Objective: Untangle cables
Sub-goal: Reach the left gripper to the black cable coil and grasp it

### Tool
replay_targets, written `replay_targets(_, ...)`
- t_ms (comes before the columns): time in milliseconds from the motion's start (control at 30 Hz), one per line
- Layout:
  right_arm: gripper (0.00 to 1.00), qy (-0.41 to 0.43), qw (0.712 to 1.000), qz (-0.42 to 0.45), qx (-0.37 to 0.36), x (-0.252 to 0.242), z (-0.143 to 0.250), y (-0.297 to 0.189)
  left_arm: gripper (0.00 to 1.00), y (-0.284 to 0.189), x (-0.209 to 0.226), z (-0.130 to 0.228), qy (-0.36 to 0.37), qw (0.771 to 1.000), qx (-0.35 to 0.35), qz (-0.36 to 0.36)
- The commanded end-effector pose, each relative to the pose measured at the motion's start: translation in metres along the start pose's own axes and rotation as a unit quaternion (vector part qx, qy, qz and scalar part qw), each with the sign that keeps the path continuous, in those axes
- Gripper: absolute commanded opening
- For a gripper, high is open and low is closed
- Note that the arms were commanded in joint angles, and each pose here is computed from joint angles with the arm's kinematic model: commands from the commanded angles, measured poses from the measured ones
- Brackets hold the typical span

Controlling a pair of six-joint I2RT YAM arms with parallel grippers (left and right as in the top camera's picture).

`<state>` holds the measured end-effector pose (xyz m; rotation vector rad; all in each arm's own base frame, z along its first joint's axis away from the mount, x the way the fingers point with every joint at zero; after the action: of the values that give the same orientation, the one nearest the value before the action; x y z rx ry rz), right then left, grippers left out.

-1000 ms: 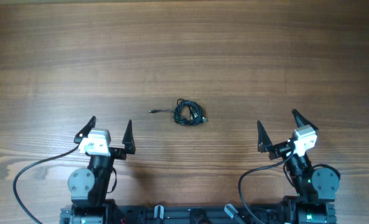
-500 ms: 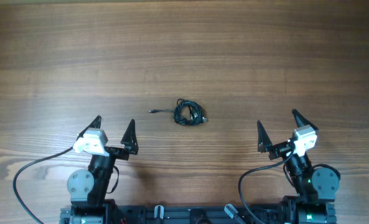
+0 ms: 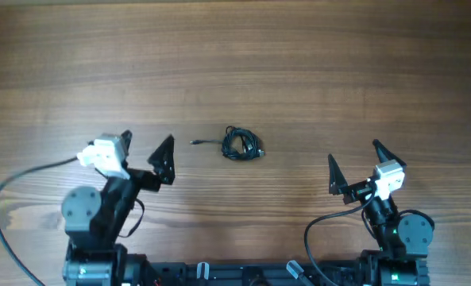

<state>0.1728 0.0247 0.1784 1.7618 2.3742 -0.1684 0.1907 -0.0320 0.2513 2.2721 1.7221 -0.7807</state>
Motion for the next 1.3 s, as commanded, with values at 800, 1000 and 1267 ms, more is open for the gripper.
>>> replay_targets(800,1.0,-0.01,1.0,-0.006,-0.008,0.002,-0.002,0.0,0.85,0.113,-0.044,0.049,-0.144,0.933,0.33,-0.002)
replay_targets(1000,1.0,-0.01,1.0,-0.006,-0.008,0.002,-0.002,0.0,0.61,0.138,-0.04,0.106,-0.182,0.913,0.333,-0.153)
replay_targets(1267,1.0,-0.01,1.0,-0.006,-0.008,0.002,-0.002,0.0,0.47,0.158,-0.017,0.188,-0.292,0.837,0.351,-0.301)
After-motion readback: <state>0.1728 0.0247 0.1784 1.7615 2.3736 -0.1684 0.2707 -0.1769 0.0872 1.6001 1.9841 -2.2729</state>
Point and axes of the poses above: each gripper's point midway between its finger pads, its own y axis out along the fingers, its own x axis along the line the jaws close on, z = x × y, the point moved 7 cm from there along -y, back along the fingers, and after that the axes turned 10 degrees about -y, right-handed, at the moved point
